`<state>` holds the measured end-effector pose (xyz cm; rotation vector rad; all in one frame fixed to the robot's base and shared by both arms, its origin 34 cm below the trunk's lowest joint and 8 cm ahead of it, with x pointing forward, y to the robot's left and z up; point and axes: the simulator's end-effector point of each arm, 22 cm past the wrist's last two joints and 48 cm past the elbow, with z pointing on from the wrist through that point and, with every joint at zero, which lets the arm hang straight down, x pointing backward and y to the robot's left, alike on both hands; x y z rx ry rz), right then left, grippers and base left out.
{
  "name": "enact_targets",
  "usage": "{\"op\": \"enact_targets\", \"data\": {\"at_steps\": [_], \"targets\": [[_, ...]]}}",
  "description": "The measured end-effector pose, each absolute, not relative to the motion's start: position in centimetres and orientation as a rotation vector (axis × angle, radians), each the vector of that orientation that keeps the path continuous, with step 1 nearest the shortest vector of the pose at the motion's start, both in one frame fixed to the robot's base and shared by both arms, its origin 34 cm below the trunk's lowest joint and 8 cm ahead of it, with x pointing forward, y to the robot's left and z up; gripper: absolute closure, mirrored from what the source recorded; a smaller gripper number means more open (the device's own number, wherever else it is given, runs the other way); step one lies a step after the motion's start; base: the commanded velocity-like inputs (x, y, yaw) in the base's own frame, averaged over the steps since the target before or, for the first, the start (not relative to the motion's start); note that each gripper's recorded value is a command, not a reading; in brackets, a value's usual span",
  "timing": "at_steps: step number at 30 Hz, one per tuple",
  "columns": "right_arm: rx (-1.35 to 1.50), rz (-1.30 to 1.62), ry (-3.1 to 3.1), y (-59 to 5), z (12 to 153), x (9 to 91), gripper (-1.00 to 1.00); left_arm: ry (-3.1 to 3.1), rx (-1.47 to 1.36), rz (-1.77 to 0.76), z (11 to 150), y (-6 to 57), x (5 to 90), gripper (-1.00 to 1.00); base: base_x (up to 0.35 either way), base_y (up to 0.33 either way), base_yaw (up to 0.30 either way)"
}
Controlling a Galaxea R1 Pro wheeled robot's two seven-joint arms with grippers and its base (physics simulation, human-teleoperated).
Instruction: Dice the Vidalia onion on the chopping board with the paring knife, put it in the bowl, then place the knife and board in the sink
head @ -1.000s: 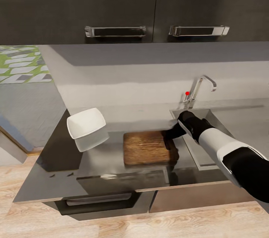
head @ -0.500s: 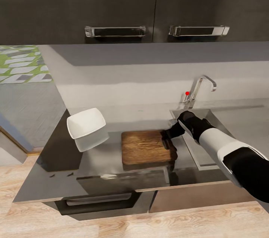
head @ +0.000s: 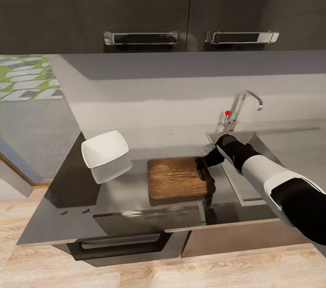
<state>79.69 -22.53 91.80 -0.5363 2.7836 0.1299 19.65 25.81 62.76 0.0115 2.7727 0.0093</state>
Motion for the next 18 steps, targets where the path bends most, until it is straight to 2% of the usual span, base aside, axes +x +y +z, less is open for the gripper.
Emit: {"op": "enact_targets", "data": {"at_steps": [18], "targets": [[-0.537, 0.124, 2.782, -22.61, 91.8, 79.74, 1.0, 2.773, 0.011, 0.009, 62.76, 25.82, 19.65, -1.0, 0.0, 0.0, 0.0]]}}
